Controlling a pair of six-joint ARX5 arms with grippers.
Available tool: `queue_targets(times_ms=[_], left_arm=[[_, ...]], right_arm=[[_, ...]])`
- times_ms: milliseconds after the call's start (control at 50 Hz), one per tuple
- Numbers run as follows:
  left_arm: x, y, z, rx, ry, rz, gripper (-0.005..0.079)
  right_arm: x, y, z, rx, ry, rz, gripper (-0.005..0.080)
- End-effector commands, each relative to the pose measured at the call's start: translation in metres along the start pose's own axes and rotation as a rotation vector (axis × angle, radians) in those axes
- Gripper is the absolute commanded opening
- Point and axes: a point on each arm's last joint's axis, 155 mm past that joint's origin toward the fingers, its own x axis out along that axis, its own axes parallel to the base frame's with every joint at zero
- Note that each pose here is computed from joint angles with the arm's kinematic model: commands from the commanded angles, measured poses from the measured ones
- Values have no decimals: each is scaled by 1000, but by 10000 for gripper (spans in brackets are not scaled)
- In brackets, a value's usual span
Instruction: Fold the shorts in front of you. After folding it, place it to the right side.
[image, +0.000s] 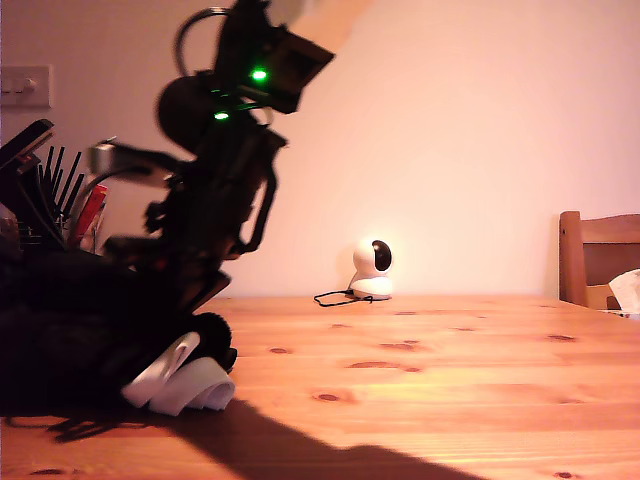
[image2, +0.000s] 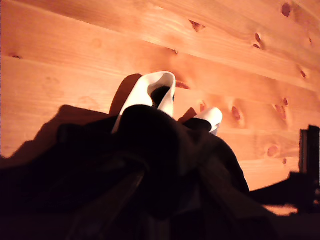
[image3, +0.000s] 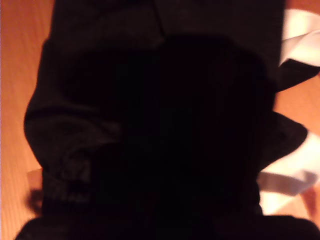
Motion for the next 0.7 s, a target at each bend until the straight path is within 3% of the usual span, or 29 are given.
queue_targets(times_ms=[0,180,480,560,680], left_arm=[[3,4,-2,8,11,10,292],[2,18,-9,36,37,85,292],[-4,52,-8,87,32,269,292],[-5,53,-6,90,28,278,292],[-5,53,-8,86,36,279,292]], right_arm=[[34,12,-25,0,87,22,-11],[35,5,-39,-14,159,-53,-11],[25,-2,-78,71,294,-42,-11],[22,-4,-85,108,322,-52,-11],[16,-6,-101,287,376,-85,-11]])
